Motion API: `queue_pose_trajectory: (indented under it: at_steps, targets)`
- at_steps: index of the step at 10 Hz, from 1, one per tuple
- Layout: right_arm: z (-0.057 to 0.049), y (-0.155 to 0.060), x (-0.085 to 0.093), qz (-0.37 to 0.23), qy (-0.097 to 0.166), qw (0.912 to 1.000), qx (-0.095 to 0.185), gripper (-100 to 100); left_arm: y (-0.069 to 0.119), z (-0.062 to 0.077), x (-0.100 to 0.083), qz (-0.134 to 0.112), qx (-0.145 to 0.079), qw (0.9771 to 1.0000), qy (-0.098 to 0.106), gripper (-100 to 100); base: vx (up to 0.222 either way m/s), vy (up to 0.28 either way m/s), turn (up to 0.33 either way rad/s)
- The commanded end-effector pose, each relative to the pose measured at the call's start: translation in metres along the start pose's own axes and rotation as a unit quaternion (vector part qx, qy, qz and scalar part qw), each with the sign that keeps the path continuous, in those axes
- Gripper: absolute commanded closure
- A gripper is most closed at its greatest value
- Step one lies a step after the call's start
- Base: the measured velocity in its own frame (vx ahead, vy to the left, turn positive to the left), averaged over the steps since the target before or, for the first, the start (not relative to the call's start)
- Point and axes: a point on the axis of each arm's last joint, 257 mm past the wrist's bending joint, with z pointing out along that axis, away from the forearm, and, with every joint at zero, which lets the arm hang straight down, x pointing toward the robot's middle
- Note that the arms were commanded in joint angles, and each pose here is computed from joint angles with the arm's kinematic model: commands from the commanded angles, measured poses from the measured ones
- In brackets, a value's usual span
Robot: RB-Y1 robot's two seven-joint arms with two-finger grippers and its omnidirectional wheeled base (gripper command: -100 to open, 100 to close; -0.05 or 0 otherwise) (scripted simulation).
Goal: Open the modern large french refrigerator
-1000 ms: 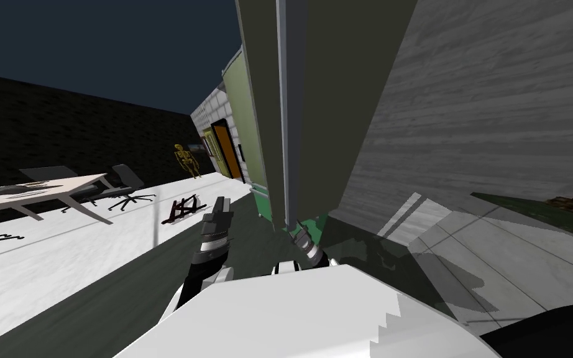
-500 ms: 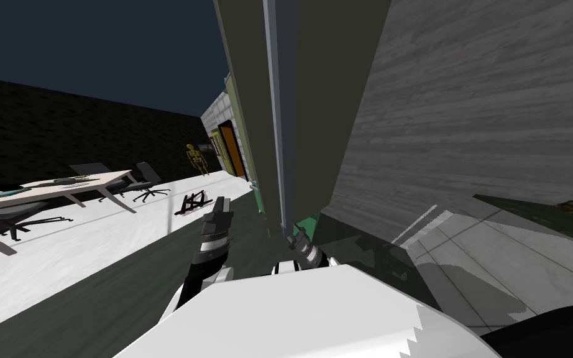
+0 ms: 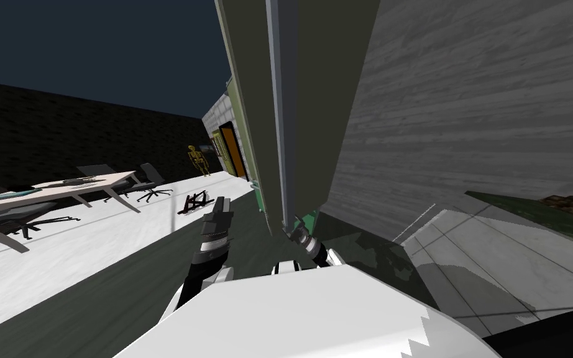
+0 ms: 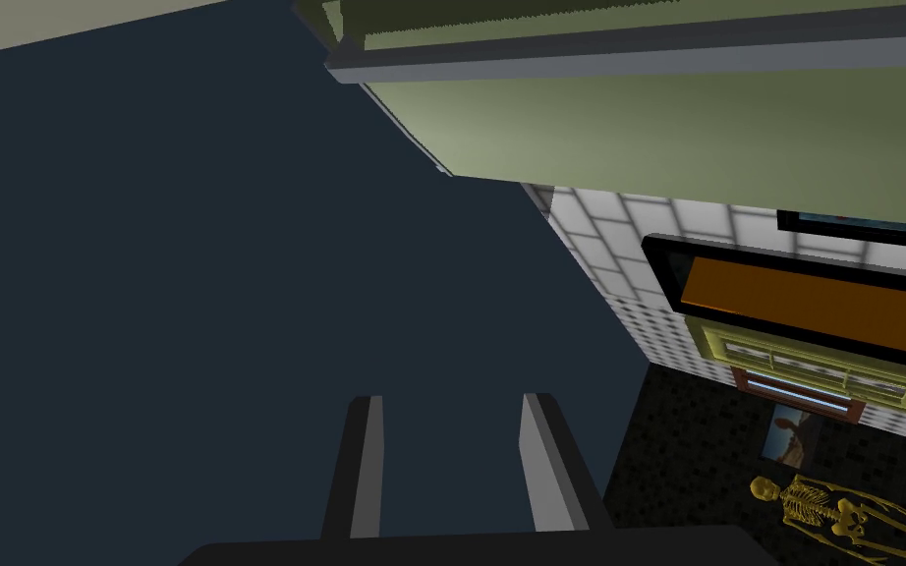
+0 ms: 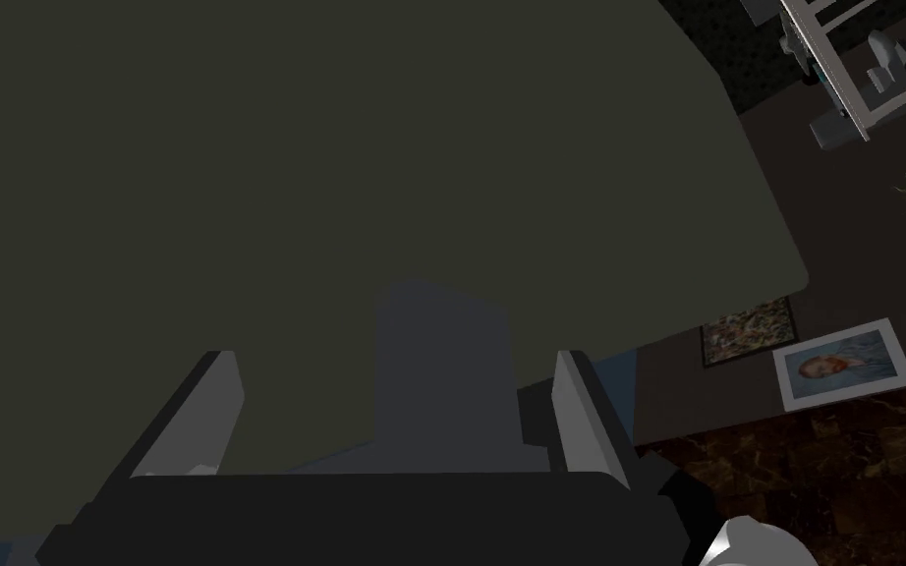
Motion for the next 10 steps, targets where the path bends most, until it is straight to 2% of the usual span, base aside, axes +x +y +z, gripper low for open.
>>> queue_pose_trajectory:
  at_steps: [1, 2, 3, 6, 7, 8, 9, 10]
  targets:
    - [0.020, -0.016, -0.007, -0.001, -0.014, 0.9999, 0.007, -100, 0.000, 0.000, 0.000, 0.000, 0.000, 1.0000, 0.000, 0, -0.030, 0.004, 0.006]
    - [0.025, -0.022, -0.007, -0.001, -0.013, 0.9999, 0.007, -100, 0.000, 0.000, 0.000, 0.000, 0.000, 1.0000, 0.000, 0, -0.051, 0.002, 0.019]
    - [0.025, -0.022, -0.007, -0.001, -0.013, 0.9999, 0.007, -100, 0.000, 0.000, 0.000, 0.000, 0.000, 1.0000, 0.000, 0, -0.038, 0.003, 0.006]
    - [0.037, -0.034, -0.008, -0.001, -0.013, 0.9999, 0.010, -100, 0.000, 0.000, 0.000, 0.000, 0.000, 1.0000, 0.000, 0, -0.036, -0.003, 0.003]
    - [0.037, -0.034, -0.008, -0.001, -0.013, 0.9999, 0.010, -100, 0.000, 0.000, 0.000, 0.000, 0.000, 1.0000, 0.000, 0, -0.025, -0.003, -0.001]
    - [0.024, -0.016, 0.010, 0.004, 0.019, 0.9998, -0.006, -100, 0.000, 0.000, 0.000, 0.000, 0.000, 1.0000, 0.000, 0, 0.005, 0.002, 0.004]
    - [0.021, -0.014, 0.014, 0.004, 0.024, 0.9997, -0.008, 0, 0.000, 0.000, 0.000, 0.000, 0.000, 1.0000, 0.000, 0, 0.009, 0.000, -0.003]
    - [0.018, -0.012, 0.017, 0.004, 0.030, 0.9995, -0.010, 0, 0.000, 0.000, 0.000, 0.000, 0.000, 1.0000, 0.000, 0, 0.000, 0.000, 0.000]
